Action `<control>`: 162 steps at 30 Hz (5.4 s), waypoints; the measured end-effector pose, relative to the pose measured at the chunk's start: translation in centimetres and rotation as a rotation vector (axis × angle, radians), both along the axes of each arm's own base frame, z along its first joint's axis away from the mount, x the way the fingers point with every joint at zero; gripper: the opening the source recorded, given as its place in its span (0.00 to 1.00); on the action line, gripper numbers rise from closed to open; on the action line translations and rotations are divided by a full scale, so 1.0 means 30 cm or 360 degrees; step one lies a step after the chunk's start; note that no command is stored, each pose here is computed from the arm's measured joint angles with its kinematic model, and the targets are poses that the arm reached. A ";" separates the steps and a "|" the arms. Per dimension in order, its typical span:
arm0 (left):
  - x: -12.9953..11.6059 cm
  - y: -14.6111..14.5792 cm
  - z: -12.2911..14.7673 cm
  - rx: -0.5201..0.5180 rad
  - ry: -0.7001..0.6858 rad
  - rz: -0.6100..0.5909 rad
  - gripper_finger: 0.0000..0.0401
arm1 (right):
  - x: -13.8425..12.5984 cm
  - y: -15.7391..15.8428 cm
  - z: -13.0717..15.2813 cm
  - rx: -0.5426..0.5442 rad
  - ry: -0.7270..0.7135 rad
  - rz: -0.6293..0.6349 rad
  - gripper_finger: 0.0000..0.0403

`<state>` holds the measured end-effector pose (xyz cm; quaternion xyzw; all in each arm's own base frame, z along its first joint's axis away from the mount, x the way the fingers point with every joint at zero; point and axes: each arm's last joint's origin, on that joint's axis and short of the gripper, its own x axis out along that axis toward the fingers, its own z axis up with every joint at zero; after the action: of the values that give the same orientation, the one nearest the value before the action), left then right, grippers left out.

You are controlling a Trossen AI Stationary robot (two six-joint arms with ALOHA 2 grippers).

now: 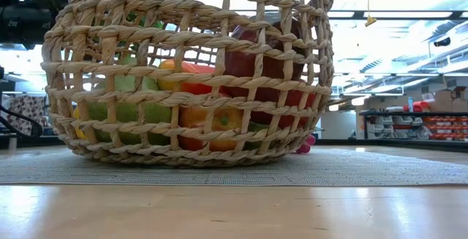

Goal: Build produce basket
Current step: Put the red apple into the brown basket, then put the red grapes into the brown basket

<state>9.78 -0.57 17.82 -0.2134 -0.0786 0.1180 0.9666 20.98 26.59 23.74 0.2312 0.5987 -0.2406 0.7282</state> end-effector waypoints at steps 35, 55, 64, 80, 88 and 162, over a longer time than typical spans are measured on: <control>0.000 0.000 0.000 0.0000 0.0000 0.0000 0.97 | 0.353 -0.018 0.324 -0.0936 -0.1483 0.0693 0.90; 0.000 0.000 0.000 0.0000 0.0000 -0.0001 0.97 | 0.436 -0.124 0.323 -0.1737 -0.0949 0.1596 0.90; 0.000 0.000 0.000 0.0000 0.0000 0.0000 0.97 | 0.459 -0.164 0.316 -0.2062 -0.0591 0.2039 0.91; 0.000 0.000 0.000 0.0000 0.0000 0.0000 0.97 | 0.468 -0.175 0.306 -0.2029 -0.0574 0.2259 0.95; 0.000 0.000 0.000 0.0000 0.0001 0.0001 0.97 | 0.480 -0.192 0.307 -0.1938 -0.0653 0.2134 0.95; 0.000 0.000 0.000 0.0000 0.0001 0.0000 0.97 | 0.169 -0.194 0.311 -0.0256 -0.0265 -0.0134 0.95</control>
<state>9.78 -0.57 17.81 -0.2133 -0.0784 0.1181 0.9666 26.06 20.77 33.06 0.2162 0.5047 -0.2982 0.7808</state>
